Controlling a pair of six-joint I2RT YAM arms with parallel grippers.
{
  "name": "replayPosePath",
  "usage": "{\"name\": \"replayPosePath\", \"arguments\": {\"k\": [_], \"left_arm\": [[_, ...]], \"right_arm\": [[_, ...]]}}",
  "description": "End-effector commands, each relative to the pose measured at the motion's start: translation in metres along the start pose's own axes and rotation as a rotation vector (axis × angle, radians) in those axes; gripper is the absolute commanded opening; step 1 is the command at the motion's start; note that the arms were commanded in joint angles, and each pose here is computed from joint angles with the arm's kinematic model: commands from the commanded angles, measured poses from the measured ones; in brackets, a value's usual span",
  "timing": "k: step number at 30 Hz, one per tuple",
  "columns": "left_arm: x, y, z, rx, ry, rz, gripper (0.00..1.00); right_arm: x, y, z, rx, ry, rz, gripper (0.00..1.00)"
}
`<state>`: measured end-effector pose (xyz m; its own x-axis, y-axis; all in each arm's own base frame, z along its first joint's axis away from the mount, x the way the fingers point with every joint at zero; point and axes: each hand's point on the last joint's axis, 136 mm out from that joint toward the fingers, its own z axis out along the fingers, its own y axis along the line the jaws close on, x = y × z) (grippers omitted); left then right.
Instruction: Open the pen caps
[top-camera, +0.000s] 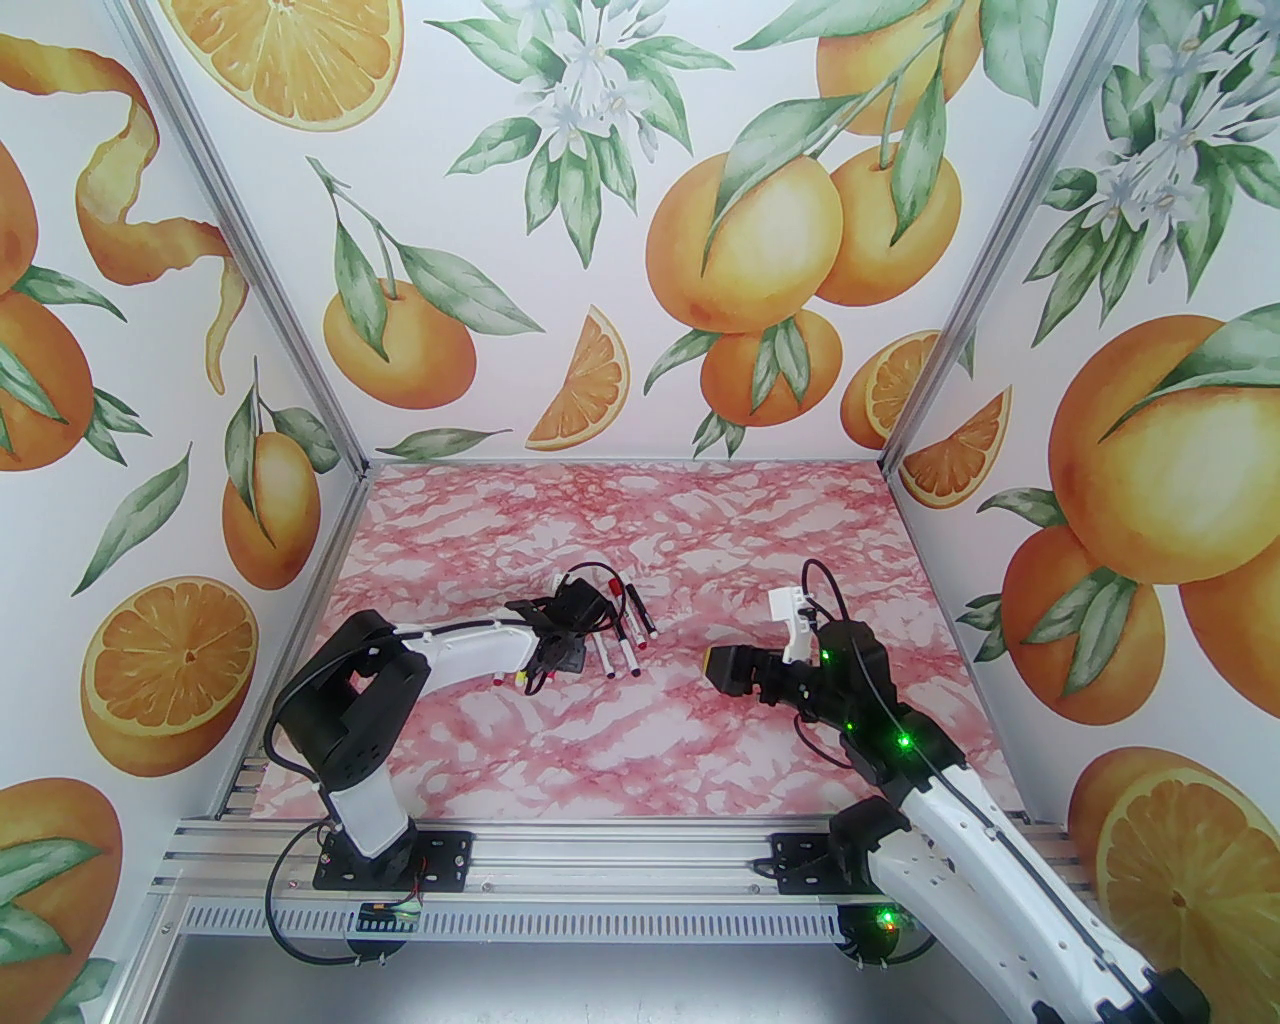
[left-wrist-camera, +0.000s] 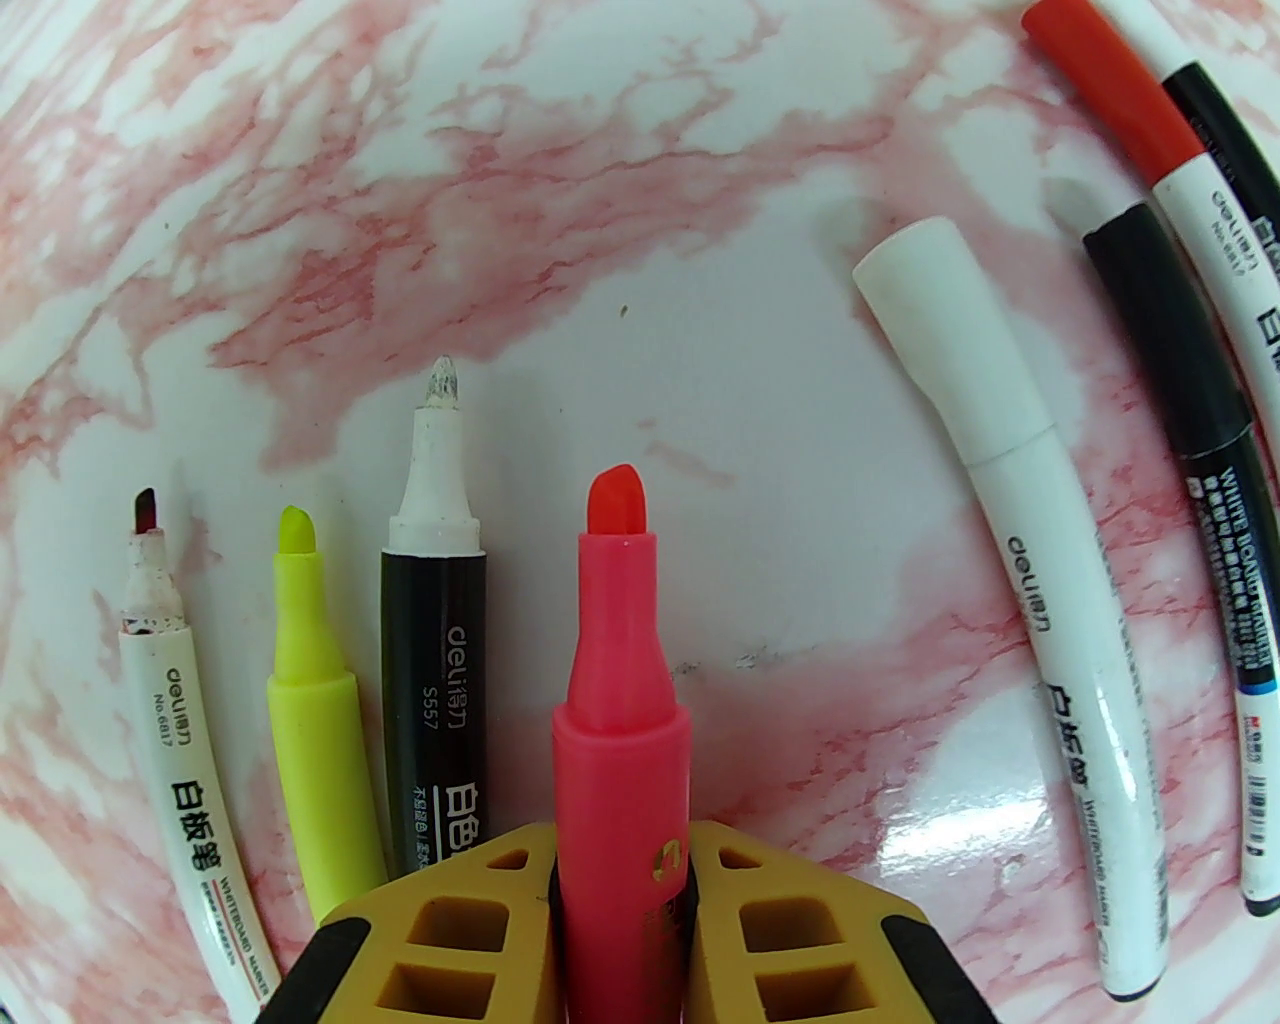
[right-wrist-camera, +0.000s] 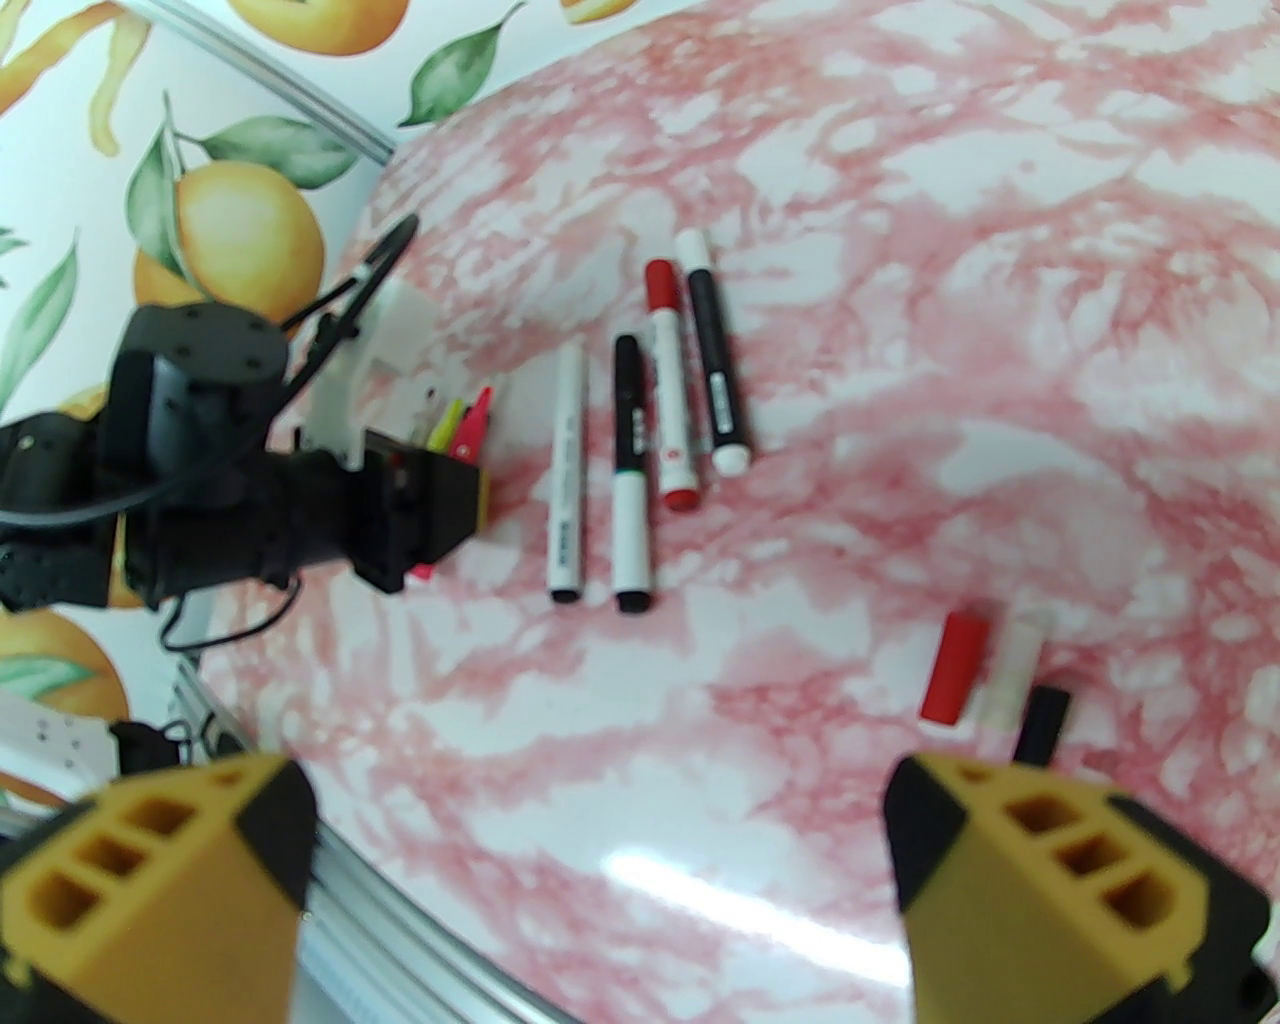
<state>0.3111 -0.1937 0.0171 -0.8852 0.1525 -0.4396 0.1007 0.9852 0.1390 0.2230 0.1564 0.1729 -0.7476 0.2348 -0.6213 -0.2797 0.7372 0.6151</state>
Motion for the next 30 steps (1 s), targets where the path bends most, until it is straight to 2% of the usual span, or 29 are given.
{"name": "replayPosePath", "arguments": {"k": [1, 8, 15, 19, 23, 30], "left_arm": [[-0.011, 0.002, -0.003, -0.017, -0.017, -0.019, 0.26], [-0.019, -0.001, -0.02, 0.022, -0.046, -0.031, 0.3], [-0.029, -0.033, -0.057, 0.237, -0.046, -0.107, 0.36], [-0.034, -0.05, -0.064, 0.314, -0.04, -0.172, 0.37], [-0.04, -0.061, -0.06, 0.321, -0.034, -0.207, 0.39], [-0.038, -0.067, -0.041, 0.234, -0.032, -0.227, 0.41]], "right_arm": [[0.0, 0.001, -0.003, 0.007, -0.003, -0.001, 1.0], [0.0, 0.0, -0.004, 0.008, -0.006, 0.002, 1.0], [0.0, 0.002, -0.006, 0.005, -0.007, 0.002, 1.0], [-0.001, 0.003, -0.008, 0.01, -0.006, 0.006, 1.0], [-0.003, 0.005, -0.01, 0.007, -0.009, 0.007, 1.0], [-0.001, 0.004, -0.013, 0.016, -0.009, 0.012, 1.0]]}}
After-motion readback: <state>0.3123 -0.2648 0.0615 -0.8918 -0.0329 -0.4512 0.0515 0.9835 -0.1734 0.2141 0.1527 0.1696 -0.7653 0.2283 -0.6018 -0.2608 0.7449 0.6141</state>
